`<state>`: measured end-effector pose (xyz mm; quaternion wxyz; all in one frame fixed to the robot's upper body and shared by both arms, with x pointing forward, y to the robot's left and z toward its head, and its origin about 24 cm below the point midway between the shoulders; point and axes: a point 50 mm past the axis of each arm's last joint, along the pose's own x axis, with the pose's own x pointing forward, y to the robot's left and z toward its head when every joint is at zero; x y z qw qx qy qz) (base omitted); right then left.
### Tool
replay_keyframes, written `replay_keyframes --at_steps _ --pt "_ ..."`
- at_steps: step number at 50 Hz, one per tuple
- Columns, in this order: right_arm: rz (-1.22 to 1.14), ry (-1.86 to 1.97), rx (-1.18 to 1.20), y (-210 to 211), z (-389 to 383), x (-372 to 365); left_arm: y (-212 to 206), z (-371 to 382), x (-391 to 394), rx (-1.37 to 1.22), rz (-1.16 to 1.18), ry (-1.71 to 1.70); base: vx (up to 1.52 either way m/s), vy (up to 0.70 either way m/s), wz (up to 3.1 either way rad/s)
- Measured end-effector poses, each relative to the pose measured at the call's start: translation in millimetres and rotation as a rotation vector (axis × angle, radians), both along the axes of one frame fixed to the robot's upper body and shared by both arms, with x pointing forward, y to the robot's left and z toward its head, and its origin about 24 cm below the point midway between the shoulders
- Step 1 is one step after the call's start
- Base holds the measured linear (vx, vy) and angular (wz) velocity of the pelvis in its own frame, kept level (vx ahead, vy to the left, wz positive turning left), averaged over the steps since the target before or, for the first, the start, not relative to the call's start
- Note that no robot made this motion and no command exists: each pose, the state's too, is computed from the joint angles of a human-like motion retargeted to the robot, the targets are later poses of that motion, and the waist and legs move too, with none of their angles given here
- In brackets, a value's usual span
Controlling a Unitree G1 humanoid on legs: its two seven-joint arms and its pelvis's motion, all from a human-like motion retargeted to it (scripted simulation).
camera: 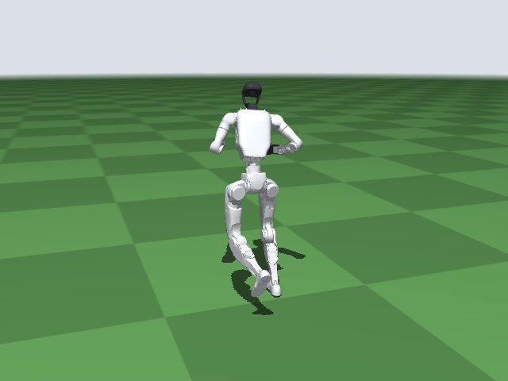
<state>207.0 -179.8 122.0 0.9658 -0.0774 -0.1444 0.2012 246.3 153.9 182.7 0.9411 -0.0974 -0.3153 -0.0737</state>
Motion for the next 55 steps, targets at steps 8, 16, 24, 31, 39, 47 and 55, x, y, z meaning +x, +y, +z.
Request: replay_keyframes --at_steps 8,16,24,31,39,47,55 --pt "0.205 -0.756 0.419 42.3 151.2 -28.4 97.8 -76.9 -128.9 0.264 0.086 0.699 1.68 -0.21 -1.22" --pt "0.238 -0.470 0.268 41.7 96.9 -33.5 89.8 -70.2 -110.1 0.300 0.059 0.542 1.80 0.26 -0.22" --pt "-0.019 0.271 -0.079 -38.3 -32.0 -57.6 -8.7 75.1 -3.2 0.104 -0.070 -0.353 1.58 0.09 1.29" --pt "-0.196 0.445 -0.207 -90.4 -24.3 -103.7 -17.7 125.6 -38.8 0.002 -0.134 -0.663 1.79 -0.44 1.73" --pt "-0.210 0.350 -0.091 -62.1 -57.0 -50.2 3.8 14.9 -18.0 0.187 -0.083 -0.105 1.62 -0.56 -0.68" --pt "0.057 -0.331 0.206 33.0 74.3 32.5 84.9 -89.6 -100.4 0.196 0.032 0.642 1.52 -0.28 -1.11" --pt "0.609 -0.635 0.188 80.9 133.9 -47.5 111.2 -58.8 -142.9 0.330 0.096 0.652 1.77 0.16 -0.57"
